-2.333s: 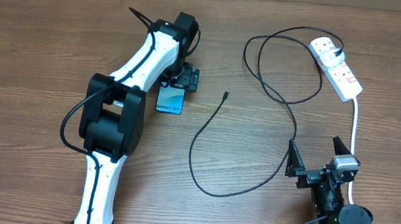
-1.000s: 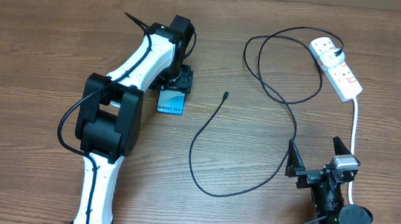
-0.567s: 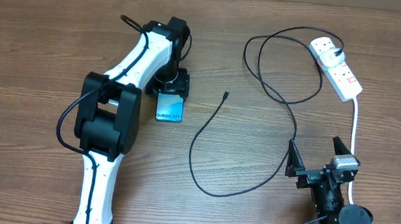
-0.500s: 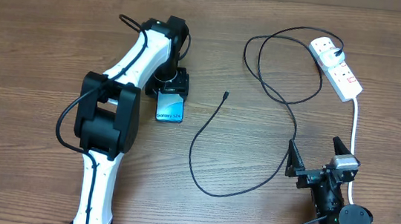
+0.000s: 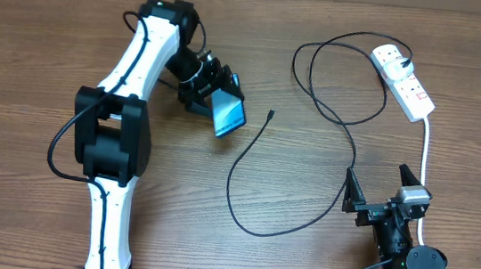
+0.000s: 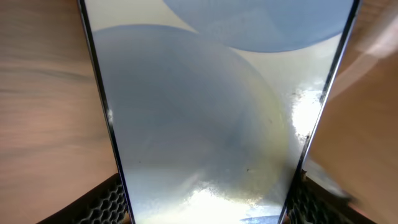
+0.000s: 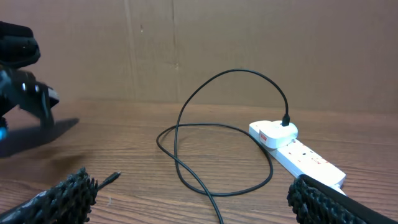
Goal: Plug charger to phone and switch on socket
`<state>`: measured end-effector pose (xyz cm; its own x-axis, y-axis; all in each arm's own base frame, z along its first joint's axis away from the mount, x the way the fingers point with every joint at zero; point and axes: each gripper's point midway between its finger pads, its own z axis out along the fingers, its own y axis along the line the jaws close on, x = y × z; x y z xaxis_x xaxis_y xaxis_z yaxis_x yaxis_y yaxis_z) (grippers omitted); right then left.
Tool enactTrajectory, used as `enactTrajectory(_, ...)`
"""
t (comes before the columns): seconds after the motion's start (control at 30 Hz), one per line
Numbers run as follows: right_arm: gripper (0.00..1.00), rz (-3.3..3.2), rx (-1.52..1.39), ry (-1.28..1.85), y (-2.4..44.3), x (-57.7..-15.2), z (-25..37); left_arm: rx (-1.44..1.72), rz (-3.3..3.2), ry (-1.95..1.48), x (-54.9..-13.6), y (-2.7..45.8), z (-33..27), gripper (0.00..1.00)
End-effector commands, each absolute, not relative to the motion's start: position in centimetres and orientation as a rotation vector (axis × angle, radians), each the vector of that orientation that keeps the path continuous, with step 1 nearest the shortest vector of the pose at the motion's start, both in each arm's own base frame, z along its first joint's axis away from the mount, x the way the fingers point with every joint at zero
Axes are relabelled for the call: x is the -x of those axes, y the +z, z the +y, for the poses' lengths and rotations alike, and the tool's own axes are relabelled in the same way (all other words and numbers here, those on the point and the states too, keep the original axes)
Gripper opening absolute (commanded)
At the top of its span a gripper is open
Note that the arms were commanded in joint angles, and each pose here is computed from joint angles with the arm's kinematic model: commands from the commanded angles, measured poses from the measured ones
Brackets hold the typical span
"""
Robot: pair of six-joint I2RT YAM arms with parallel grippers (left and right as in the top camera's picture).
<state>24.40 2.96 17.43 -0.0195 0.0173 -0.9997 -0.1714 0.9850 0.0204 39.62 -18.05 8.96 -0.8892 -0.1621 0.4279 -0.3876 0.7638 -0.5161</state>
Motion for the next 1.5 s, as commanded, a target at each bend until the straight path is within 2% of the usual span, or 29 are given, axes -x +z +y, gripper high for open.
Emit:
enactTrajectory(0.0,1.0,1.58,0.121,0.137,17.3,-24.4,2.8,-0.47,-2.278,1.404,-41.2,15.6,-20.9,0.69)
enactTrajectory(0.13,1.0,1.58,0.121,0.137,17.3,-24.4,2.8,-0.512,-2.079,1.63,-42.4,19.0,-20.6,0.69)
enactTrajectory(0.4,1.0,1.58,0.121,0.137,17.3,-24.4,2.8,-0.608,-1.835,1.822,-44.1,22.5,-18.4,0.68)
enactTrajectory(0.93,1.0,1.58,0.121,0.137,17.3,-24.4,2.8,-0.623,-1.857,1.826,-44.4,22.3,-17.5,0.67)
enactTrajectory(1.17,1.0,1.58,0.121,0.137,17.3,-24.4,2.8,-0.662,-2.089,1.604,-43.9,18.3,-17.0,0.66)
enactTrajectory(1.47,1.0,1.58,0.121,0.137,17.3,-24.4,2.8,-0.671,-2.715,0.759,-43.1,8.1,-11.3,0.66)
